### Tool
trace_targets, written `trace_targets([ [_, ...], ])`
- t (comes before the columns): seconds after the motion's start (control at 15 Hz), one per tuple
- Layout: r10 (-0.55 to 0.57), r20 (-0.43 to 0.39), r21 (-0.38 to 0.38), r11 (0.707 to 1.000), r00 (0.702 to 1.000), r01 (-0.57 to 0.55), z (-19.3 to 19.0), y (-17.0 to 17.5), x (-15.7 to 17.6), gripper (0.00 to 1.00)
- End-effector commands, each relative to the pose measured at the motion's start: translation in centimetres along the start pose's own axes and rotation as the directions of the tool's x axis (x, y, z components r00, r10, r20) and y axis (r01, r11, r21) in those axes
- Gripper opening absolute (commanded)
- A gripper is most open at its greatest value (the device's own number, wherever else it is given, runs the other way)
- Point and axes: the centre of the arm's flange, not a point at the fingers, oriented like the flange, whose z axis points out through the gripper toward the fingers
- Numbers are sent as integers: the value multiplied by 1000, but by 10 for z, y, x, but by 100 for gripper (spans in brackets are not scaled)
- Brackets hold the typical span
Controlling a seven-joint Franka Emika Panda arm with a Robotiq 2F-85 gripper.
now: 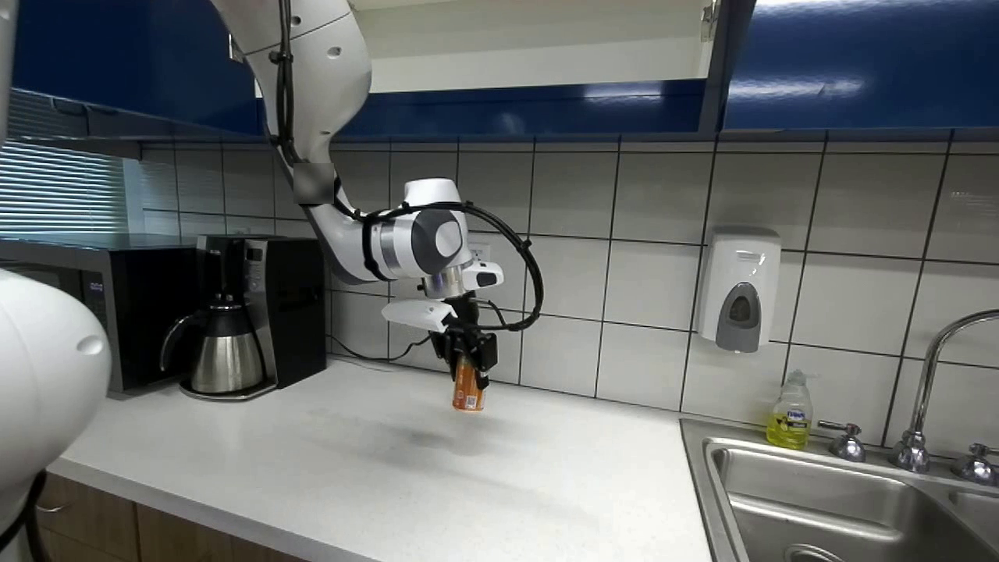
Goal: Put the can in the cabinet
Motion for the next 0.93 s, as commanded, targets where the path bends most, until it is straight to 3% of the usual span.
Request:
trace_targets([
  [0.0,-11,-8,21,1000,1000,11,-50,11,-18,38],
  [0.87,-53,-93,69,996,994,59,-181,3,-25,38],
])
